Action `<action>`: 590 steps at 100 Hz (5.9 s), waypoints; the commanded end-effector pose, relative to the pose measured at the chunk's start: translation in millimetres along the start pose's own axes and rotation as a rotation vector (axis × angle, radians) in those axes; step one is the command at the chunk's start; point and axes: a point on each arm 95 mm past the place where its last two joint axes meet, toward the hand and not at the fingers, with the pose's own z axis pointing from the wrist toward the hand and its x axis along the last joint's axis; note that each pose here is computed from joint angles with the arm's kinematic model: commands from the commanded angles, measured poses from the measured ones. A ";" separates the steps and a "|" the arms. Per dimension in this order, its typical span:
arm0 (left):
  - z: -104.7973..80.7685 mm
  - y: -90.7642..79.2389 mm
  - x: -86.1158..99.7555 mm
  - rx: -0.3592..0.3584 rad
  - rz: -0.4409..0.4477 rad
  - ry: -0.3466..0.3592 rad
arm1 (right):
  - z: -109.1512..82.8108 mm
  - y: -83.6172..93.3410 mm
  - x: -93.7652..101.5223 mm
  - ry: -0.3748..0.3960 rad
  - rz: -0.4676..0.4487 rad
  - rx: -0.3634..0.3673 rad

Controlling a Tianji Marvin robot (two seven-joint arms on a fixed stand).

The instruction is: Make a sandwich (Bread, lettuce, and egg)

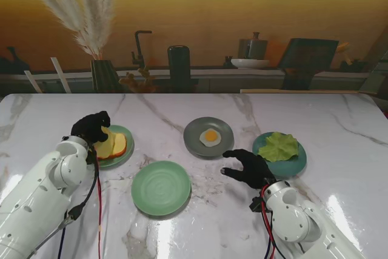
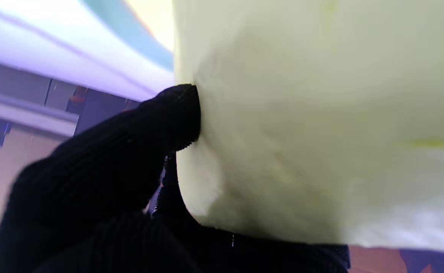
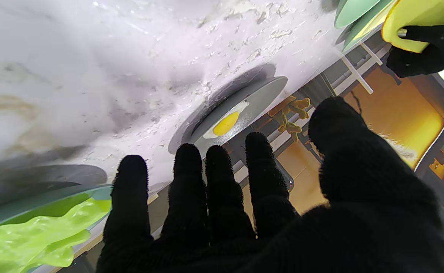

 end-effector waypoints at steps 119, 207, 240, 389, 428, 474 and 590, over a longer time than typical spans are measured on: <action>-94.9 33.7 110.7 -0.327 -0.534 0.177 | -3.5 8.4 -5.2 -0.015 -0.042 -0.070; -90.9 70.6 148.9 -0.488 -0.457 0.281 | -5.6 12.7 -11.6 -0.037 -0.046 -0.088; -93.1 71.3 143.3 -0.497 -0.372 0.331 | -5.4 12.6 -11.7 -0.035 -0.047 -0.090; -91.2 26.9 74.8 -0.117 -0.348 0.370 | -1.4 95.2 -49.7 -0.177 -0.512 -0.202; -92.4 28.2 77.3 -0.120 -0.355 0.354 | 19.8 95.8 -86.9 -0.357 -0.569 -0.141; -92.6 28.1 76.9 -0.118 -0.356 0.341 | 37.7 89.6 -104.7 -0.451 -0.550 -0.121; -90.8 29.9 77.4 -0.123 -0.346 0.330 | 43.0 85.9 -108.6 -0.393 -0.588 -0.202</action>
